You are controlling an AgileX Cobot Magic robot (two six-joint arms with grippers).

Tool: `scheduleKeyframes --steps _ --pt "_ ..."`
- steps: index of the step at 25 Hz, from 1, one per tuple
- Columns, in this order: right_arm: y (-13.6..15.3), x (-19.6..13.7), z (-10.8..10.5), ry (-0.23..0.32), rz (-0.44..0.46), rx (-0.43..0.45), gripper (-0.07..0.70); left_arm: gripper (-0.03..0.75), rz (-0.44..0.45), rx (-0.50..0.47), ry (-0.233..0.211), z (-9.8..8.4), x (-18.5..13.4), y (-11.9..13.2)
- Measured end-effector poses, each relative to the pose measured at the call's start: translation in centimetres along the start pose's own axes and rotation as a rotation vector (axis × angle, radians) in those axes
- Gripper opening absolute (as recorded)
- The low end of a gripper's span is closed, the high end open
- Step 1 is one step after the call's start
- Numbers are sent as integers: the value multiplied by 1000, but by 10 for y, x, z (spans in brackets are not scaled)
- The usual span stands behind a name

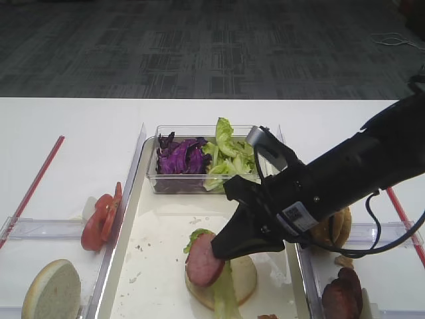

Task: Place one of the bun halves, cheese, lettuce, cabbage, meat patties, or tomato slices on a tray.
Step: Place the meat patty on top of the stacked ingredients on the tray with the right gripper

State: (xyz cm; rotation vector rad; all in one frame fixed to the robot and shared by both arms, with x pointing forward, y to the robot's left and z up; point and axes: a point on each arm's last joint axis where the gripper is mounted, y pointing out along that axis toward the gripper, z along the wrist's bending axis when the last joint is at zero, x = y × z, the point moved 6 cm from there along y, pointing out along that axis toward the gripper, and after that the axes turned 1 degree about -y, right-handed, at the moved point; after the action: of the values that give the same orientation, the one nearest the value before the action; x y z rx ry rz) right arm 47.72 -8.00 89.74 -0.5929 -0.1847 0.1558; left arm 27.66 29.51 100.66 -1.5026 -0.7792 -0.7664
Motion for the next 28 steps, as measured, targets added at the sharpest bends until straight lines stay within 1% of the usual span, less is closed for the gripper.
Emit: scheduleKeyframes --steps 3,6,22,24,28 --pt "4 0 -5 -8 8 1 72 391 0 0 0 0 0 0" --pt "5 2 -8 -20 -2 -11 72 391 0 0 0 0 0 0" --pt "6 7 -17 -22 -30 -59 72 391 0 0 0 0 0 0" --pt "6 7 -17 -13 -32 -61 72 391 0 0 0 0 0 0" --pt "10 5 -23 37 -17 -65 72 391 0 0 0 0 0 0"
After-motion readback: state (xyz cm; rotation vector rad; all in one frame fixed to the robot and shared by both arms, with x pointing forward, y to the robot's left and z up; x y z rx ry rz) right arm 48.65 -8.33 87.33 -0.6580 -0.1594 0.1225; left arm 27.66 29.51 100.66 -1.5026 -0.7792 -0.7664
